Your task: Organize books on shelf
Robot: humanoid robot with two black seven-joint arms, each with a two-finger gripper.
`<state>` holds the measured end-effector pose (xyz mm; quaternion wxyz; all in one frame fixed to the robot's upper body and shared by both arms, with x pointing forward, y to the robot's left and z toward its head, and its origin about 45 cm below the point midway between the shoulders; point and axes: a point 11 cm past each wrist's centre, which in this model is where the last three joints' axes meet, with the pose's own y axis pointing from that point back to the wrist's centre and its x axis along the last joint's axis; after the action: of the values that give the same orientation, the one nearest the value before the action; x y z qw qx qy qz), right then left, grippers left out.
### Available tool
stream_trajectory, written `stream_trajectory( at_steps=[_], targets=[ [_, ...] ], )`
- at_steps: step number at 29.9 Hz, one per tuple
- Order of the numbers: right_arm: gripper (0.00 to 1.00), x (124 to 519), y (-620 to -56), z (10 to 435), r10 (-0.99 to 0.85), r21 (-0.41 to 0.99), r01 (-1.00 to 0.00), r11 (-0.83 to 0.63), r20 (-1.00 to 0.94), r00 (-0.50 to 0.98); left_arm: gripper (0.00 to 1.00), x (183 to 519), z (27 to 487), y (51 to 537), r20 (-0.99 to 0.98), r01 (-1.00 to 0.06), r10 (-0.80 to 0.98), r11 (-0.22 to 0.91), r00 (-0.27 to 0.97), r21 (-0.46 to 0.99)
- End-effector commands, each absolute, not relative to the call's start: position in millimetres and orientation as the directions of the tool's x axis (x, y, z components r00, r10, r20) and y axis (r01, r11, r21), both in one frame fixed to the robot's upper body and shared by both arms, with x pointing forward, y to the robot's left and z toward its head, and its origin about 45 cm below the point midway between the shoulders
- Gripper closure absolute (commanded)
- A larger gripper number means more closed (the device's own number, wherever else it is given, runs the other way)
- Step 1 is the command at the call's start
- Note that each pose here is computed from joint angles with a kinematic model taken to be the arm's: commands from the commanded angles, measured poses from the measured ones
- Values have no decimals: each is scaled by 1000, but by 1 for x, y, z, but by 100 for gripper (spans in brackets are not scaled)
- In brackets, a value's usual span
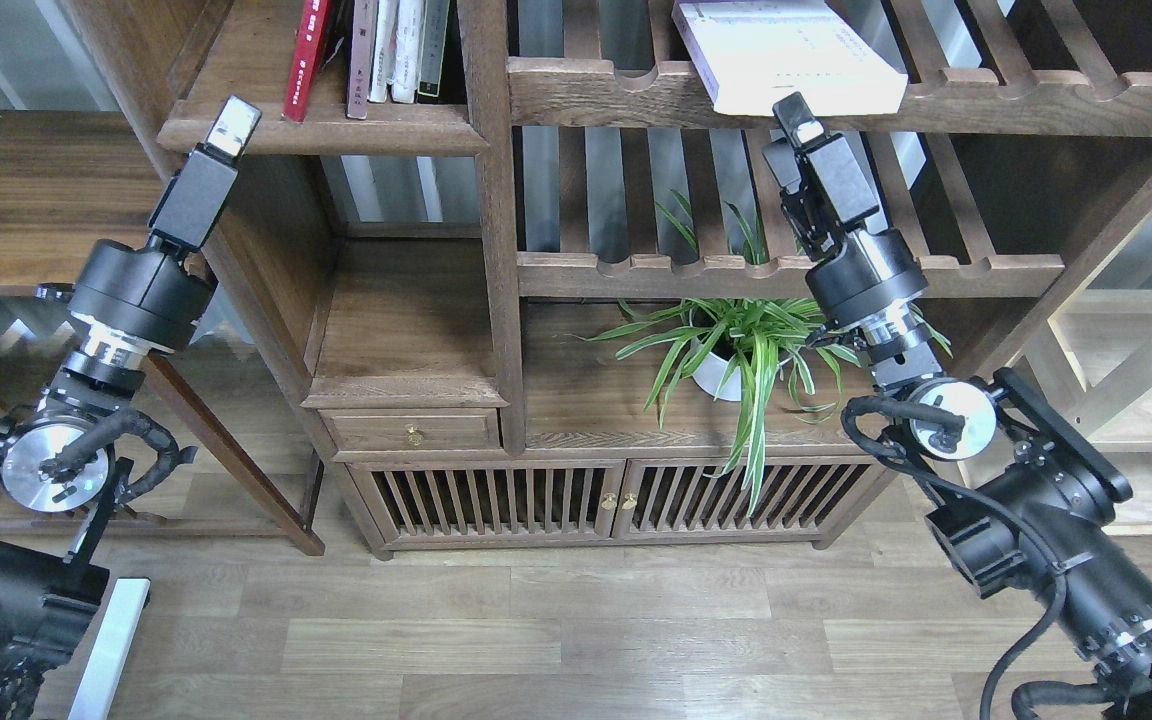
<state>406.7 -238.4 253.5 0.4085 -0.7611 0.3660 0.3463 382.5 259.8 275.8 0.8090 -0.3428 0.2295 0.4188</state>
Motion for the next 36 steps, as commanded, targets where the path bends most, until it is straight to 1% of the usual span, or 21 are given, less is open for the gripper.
stream_trajectory(
  at_steps=[1, 12, 25, 36],
  targets=[
    [0, 412, -234, 263, -267, -388, -830, -402, -817, 511, 2, 382, 275, 260, -660, -837, 522, 414, 541, -359],
    [0, 419, -231, 275, -267, -409, -818, -405, -803, 533, 2, 381, 273, 258, -662, -835, 519, 421, 541, -354],
    [0, 427, -243, 266, -303, -377, -844, -382, -812, 499, 2, 381, 272, 257, -661, -834, 517, 424, 543, -353],
    [0, 433, -250, 277, -306, -400, -845, -355, -804, 510, 2, 381, 271, 254, -663, -832, 513, 430, 544, -351]
  ],
)
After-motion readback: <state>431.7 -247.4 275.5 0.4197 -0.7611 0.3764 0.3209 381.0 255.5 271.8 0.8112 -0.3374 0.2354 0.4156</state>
